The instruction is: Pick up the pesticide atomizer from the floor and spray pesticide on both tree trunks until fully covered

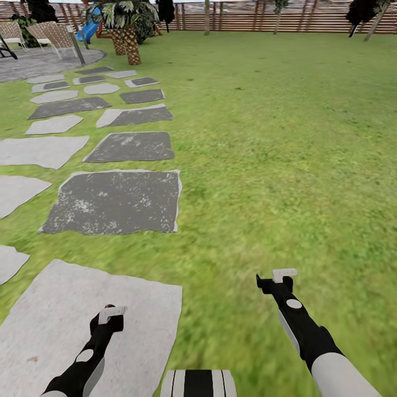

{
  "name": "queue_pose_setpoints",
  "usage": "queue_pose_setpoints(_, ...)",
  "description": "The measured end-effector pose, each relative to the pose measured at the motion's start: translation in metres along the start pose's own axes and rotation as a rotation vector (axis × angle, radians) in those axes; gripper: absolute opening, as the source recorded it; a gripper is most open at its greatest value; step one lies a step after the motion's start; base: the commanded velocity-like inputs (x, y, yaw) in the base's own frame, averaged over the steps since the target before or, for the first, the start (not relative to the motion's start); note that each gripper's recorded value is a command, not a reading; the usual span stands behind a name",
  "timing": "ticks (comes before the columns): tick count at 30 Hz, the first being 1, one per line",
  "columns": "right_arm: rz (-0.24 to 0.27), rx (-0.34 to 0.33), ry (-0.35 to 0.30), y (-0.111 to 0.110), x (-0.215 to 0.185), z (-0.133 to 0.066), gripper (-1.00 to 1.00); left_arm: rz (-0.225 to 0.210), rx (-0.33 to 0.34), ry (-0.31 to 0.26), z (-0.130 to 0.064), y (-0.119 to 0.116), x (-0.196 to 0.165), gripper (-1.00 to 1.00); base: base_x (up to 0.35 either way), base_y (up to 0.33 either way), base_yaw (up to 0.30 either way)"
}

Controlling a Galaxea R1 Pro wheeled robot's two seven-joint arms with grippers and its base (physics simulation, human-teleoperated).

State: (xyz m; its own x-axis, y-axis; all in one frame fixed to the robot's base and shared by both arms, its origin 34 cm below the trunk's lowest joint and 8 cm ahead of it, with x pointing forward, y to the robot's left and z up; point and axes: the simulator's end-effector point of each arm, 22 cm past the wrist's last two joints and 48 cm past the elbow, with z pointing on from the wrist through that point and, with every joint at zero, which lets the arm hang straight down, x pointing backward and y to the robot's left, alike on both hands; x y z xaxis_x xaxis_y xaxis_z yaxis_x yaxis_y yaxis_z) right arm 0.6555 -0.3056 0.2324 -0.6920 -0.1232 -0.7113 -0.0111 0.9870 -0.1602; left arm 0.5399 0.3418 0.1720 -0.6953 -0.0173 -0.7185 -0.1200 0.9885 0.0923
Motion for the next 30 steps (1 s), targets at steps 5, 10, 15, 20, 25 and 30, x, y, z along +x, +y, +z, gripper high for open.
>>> queue_pose_setpoints(5,0.003,0.004,-0.066,-0.003,-0.023,-0.007,1.0,-0.005,-0.002,-0.028,-0.003,0.002,-0.016,-1.0,0.0,0.0,0.0)
queue_pose_setpoints(10,0.003,0.007,-0.125,-0.006,-0.026,-0.021,1.0,-0.006,-0.001,-0.054,-0.006,0.002,-0.032,-1.0,0.0,0.0,0.0)
queue_pose_setpoints(15,0.0,0.002,-0.118,-0.005,-0.009,-0.037,1.0,-0.005,-0.002,-0.068,-0.014,0.004,-0.037,-1.0,0.0,0.0,0.0)
queue_pose_setpoints(20,-0.001,-0.009,-0.053,0.002,0.043,-0.062,1.0,-0.002,-0.005,-0.078,-0.024,0.009,-0.039,-1.0,0.0,0.0,0.0)
queue_pose_setpoints(25,0.002,-0.011,-0.067,0.003,0.076,-0.09,1.0,0.003,-0.007,-0.052,-0.042,0.013,-0.016,-1.0,0.0,0.0,0.0)
queue_pose_setpoints(30,0.001,-0.012,-0.083,0.001,0.1,-0.113,1.0,0.004,-0.036,-0.037,-0.056,0.021,-0.002,-1.0,0.0,0.0,0.0)
